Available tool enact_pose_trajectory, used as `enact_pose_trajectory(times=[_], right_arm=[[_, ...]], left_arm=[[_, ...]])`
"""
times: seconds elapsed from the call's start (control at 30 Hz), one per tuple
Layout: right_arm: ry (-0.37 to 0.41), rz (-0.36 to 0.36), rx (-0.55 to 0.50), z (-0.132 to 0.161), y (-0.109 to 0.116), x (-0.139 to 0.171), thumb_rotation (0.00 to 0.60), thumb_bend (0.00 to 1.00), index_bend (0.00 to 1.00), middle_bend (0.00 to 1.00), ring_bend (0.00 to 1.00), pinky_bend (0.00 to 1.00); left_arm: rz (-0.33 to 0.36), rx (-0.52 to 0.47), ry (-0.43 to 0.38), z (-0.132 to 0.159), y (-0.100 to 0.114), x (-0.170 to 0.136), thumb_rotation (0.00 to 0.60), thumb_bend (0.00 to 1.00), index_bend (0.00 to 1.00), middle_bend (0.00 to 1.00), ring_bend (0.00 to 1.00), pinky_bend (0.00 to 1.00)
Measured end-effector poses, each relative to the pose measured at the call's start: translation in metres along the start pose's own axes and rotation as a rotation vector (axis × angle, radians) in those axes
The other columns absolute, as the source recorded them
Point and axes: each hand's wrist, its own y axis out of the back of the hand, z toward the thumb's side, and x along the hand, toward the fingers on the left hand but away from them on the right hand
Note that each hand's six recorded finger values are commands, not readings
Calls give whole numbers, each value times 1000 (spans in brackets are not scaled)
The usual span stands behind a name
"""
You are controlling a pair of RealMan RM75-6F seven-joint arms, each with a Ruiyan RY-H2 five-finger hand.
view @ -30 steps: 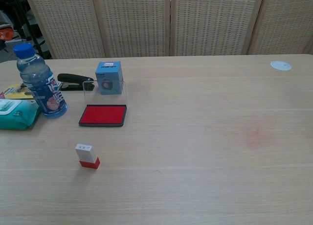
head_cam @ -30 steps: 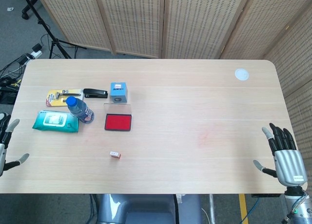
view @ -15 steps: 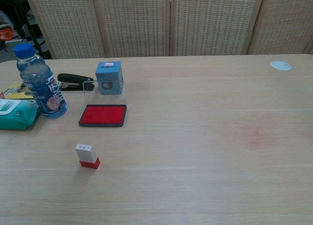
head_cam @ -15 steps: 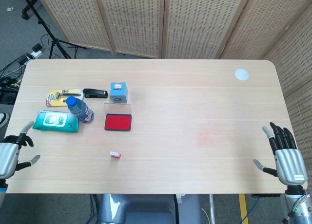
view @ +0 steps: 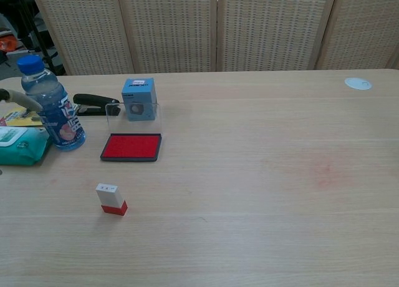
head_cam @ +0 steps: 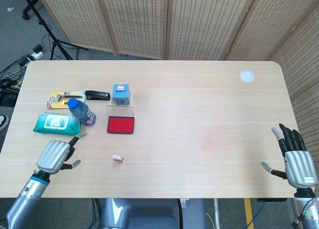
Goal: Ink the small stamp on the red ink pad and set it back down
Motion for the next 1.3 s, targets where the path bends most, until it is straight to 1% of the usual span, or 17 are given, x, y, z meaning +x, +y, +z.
enact_pose_trajectory(times=[0.03, 0.13, 0.23, 0.33, 0.53, 0.77, 0.9, 1.07, 1.3], right_arm=[[0, 1, 1, 0, 0, 0, 600, 0, 0, 0, 0, 0], [-3, 5, 2, -1, -1, 0, 600, 0, 0, 0, 0, 0], [-7, 6, 1, -2, -1, -1, 600, 0, 0, 0, 0, 0], [-12, 6, -2, -4, -1, -1, 600, 0, 0, 0, 0, 0], [-11, 9, -5, -4, -2, 0, 600, 0, 0, 0, 0, 0], [-15, 14, -9, -5, -2, -1, 600, 0, 0, 0, 0, 0], [-18, 15, -13, -6, -2, -1, 600, 0, 0, 0, 0, 0], [-22, 16, -18, -7, -2, -1, 600, 0, 0, 0, 0, 0], [-26, 18, -22, -8, -1, -2, 600, 0, 0, 0, 0, 0]], left_arm=[[-29, -13, -1, 5, -4, 6, 600, 193, 316, 963, 931, 839], [-89, -58, 5, 18, -14, 18, 600, 204, 364, 963, 931, 839], [-140, -101, 3, 31, -23, 31, 600, 212, 393, 963, 931, 839], [-170, -118, -7, 45, -30, 43, 600, 216, 397, 963, 931, 839], [-199, -99, -19, 64, -38, 59, 600, 239, 411, 963, 931, 839], [-235, -37, -6, 77, -47, 70, 600, 247, 441, 963, 931, 839], [-253, -24, 1, 82, -52, 73, 600, 249, 465, 963, 931, 839], [-255, -5, 6, 88, -56, 77, 600, 252, 475, 963, 931, 839], [-258, -5, 25, 87, -60, 81, 600, 257, 485, 963, 931, 839]])
